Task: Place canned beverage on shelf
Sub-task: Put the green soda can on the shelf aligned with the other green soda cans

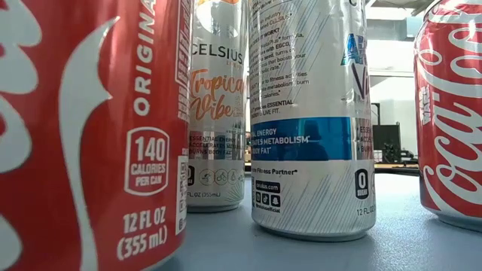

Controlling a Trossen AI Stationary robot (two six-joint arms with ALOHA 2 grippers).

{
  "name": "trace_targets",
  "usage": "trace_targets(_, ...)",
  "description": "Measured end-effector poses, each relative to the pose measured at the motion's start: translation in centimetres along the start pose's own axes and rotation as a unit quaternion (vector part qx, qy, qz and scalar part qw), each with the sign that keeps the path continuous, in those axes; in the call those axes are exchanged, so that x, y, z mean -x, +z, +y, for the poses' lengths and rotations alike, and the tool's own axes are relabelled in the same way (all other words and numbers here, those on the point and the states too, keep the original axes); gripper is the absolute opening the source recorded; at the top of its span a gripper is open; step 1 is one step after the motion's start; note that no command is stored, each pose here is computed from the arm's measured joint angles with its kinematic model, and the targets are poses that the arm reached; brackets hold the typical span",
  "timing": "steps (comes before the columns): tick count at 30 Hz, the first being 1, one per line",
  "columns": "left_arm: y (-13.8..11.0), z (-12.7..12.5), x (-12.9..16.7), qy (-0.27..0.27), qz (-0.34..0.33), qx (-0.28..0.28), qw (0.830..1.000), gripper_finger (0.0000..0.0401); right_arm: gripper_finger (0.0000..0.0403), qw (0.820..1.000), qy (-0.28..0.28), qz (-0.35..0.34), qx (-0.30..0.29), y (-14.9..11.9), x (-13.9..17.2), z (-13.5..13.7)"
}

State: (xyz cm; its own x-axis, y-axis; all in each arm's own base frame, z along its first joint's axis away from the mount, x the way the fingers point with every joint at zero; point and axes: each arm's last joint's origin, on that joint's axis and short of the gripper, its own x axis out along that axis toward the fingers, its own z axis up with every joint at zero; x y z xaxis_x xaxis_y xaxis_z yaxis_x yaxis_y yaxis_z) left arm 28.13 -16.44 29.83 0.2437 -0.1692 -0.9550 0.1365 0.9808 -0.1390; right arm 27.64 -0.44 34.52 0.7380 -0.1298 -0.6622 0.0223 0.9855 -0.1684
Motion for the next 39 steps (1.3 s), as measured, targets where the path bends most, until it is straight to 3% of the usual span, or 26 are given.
trace_targets(8,0.0,-0.5,0.3,-0.016,0.002,0.044,0.999,0.0379,0.0256,1.0,0.0,0.0,-0.006,0.0,0.0,0.0)
trace_targets(12,0.1,-1.4,1.0,-0.013,-0.017,0.067,0.998,0.0376,0.0256,1.0,0.001,0.0,-0.009,0.0,0.0,0.0)
trace_targets(24,1.8,-3.8,0.8,0.01,0.031,0.142,0.989,0.0373,0.0256,1.0,0.003,0.004,-0.017,-0.1,0.0,0.0)
trace_targets(39,2.2,-6.7,-1.8,0.015,0.023,0.168,0.985,0.0373,0.0256,0.999,0.028,0.017,-0.014,-0.4,0.0,0.2)
